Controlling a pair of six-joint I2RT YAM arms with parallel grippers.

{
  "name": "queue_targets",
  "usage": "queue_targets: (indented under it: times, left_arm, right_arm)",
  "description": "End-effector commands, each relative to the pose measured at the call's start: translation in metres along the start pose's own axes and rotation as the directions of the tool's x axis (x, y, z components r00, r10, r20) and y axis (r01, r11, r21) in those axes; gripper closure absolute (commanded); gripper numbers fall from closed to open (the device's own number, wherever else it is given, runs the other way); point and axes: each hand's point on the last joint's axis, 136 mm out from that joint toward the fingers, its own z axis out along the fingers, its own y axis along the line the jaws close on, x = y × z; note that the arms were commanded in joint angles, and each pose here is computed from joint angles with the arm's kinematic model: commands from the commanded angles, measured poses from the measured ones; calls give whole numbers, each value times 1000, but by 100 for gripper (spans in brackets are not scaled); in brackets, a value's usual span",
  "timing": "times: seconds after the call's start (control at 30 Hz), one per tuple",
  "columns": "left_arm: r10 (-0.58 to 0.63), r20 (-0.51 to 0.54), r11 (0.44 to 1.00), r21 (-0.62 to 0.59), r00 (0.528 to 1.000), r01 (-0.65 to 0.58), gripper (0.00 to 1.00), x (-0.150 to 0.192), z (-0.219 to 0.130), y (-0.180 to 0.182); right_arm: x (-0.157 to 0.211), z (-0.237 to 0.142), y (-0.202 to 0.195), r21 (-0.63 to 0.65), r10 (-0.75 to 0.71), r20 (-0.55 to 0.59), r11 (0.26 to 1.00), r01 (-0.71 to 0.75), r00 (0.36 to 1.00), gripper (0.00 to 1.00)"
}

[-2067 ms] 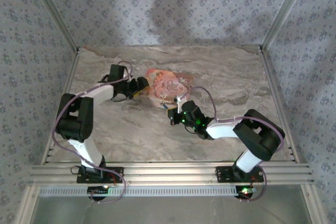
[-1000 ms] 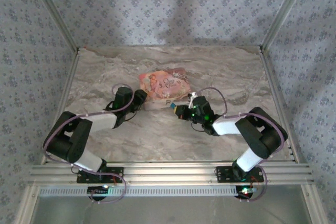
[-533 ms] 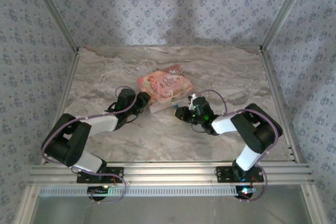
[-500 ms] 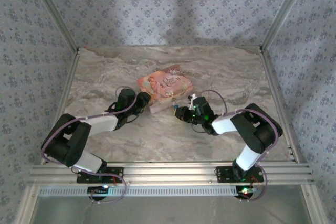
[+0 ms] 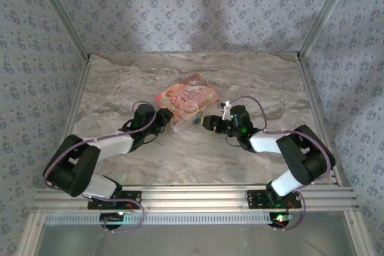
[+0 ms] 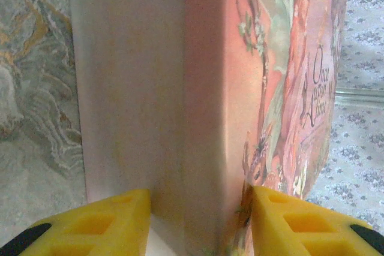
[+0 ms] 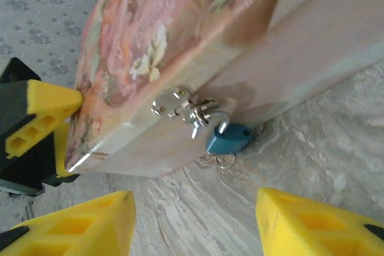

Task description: Unlock the padlock with the key

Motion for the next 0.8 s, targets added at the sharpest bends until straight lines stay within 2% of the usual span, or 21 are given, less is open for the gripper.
queue_targets:
  times: [0.0,0.13,0.23,0.53,0.63,0.77]
  left_arm:
    - [-16,-66,986,-169,998,5,54,22,-6,51]
    - [-15,-66,986,-165,998,4,54,24,-8,50]
    - [-14,-70,987,-162,997,2,54,26,-9,49]
    - [-8,-62,986,-164,998,-2,53,25,-11,49]
    - [-8,-61,986,-165,998,-2,52,24,-11,49]
    - [-6,-54,984,-176,999,-3,52,23,-11,51]
  right_arm:
    - [-6,-1,15,-110,-95,16,989,96,995,37]
    - [-14,3,13,-146,-145,56,978,152,988,27]
    - [-15,6,11,-171,-164,74,970,174,984,25]
    - [-15,20,9,-236,-210,102,944,229,972,25]
    - [-16,26,7,-252,-198,108,942,219,974,30]
    - [-15,35,5,-270,-181,95,942,201,979,30]
